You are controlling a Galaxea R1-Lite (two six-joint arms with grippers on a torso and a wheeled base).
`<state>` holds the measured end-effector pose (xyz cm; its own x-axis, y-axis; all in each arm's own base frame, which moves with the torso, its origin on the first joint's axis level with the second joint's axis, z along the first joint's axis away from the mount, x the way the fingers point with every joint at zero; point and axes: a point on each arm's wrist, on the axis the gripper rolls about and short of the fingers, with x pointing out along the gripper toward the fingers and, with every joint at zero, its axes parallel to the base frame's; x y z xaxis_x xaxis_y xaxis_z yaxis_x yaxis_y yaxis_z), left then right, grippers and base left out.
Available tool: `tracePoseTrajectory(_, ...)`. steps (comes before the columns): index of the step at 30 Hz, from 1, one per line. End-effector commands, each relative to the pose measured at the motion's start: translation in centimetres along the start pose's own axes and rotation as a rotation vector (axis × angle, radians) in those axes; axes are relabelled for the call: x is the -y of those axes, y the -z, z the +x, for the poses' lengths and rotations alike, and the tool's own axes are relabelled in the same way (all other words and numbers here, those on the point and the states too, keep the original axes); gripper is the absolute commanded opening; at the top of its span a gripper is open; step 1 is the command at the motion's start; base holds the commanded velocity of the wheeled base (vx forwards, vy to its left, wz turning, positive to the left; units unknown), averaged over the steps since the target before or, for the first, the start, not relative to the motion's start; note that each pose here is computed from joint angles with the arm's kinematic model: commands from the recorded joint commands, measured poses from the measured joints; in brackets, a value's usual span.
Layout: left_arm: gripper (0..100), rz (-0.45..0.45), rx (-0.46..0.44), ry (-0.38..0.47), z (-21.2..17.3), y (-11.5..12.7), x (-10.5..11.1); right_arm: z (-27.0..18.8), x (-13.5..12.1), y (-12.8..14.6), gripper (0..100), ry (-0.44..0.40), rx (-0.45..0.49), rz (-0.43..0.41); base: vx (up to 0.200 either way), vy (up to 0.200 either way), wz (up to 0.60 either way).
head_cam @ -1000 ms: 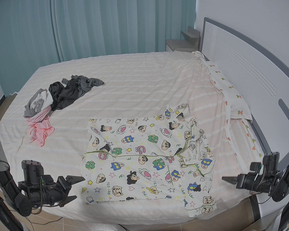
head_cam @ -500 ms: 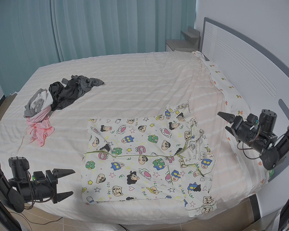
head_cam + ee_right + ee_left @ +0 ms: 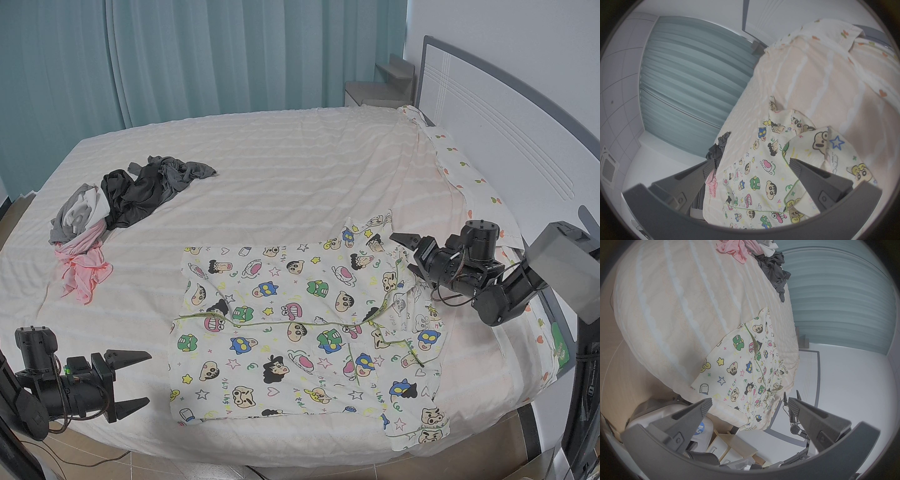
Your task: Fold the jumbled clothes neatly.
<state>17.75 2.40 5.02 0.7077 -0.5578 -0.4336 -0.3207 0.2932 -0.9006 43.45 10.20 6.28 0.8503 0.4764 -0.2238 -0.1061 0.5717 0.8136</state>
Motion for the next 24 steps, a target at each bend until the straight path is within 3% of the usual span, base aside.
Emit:
tracePoseTrajectory(1,100,-0.017,-0.006,-0.014,-0.1,0.3,-0.4,4.2,4.1,2.1,100,0.091,-0.046,0.029,0.0,0.0,0.0)
tracePoseTrajectory(11,100,-0.017,-0.006,-0.014,-0.1,0.3,-0.4,6.7,6.3,1.4,100,0.095,0.003,0.028,0.0,0.0,0.0)
tracePoseTrajectory(16,100,-0.018,-0.005,-0.015,-0.1,0.3,-0.4,6.5,5.6,0.8,100,0.08,0.016,0.026,0.0,0.0,0.0)
tracePoseTrajectory(24,100,-0.017,-0.004,-0.014,-0.1,0.3,-0.4,3.2,1.4,-1.0,100,0.042,0.044,0.016,0.0,0.0,0.0)
